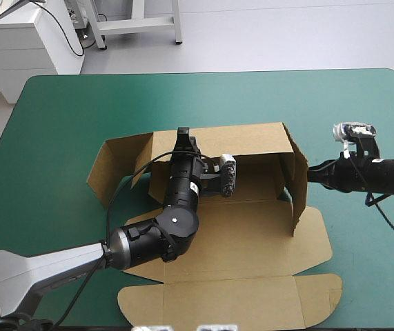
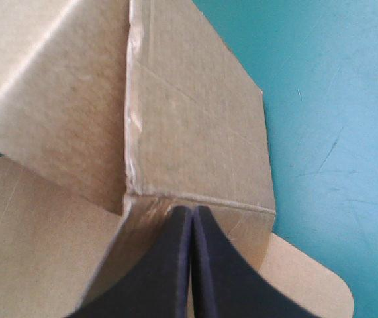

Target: Fold the box

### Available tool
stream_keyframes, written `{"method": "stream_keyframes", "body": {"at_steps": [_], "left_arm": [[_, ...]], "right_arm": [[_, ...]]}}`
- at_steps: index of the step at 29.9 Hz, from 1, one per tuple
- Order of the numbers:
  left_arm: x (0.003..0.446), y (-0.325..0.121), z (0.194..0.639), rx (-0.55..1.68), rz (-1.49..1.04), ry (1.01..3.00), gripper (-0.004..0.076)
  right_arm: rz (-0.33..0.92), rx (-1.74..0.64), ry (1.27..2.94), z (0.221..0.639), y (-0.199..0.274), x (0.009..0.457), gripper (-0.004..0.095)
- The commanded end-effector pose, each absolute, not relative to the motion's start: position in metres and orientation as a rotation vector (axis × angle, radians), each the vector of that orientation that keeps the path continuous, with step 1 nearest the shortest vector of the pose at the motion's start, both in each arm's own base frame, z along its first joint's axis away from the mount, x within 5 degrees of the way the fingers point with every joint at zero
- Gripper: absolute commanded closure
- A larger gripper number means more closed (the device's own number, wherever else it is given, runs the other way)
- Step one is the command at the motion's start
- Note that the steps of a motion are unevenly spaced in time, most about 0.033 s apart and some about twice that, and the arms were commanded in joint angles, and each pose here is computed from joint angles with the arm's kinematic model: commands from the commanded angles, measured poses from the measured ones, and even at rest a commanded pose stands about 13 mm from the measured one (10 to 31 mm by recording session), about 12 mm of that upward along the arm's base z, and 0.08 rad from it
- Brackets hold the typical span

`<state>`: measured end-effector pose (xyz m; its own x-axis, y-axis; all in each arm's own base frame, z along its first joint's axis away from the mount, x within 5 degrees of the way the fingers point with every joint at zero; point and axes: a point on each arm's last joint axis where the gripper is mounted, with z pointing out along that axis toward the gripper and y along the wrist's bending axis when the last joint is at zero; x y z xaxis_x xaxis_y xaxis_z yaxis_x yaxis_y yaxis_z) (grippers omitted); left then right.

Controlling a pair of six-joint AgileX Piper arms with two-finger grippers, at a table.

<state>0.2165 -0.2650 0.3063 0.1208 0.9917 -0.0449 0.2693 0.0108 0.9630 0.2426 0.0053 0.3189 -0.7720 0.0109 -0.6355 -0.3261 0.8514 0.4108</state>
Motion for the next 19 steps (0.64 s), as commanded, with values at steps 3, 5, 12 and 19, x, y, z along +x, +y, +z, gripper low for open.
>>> {"method": "stream_keyframes", "body": {"at_steps": [3, 5, 12, 19], "left_arm": [[0.214, -0.261, 0.33, 1.364, 0.965, 1.273, 0.0731], [0.214, -0.261, 0.33, 1.364, 0.965, 1.273, 0.0731], [0.213, -0.261, 0.33, 1.367, 0.961, 1.271, 0.0731], [0.213, -0.261, 0.33, 1.367, 0.961, 1.271, 0.0731]], "right_arm": [[0.635, -0.215, 2.208, 0.305, 0.01, 0.221, 0.0927], [0.611, -0.264, 2.184, 0.297, 0.011, 0.215, 0.0928], [0.584, -0.368, 2.124, 0.29, 0.014, 0.212, 0.0923], [0.59, -0.467, 2.045, 0.293, 0.018, 0.213, 0.0675]]}}
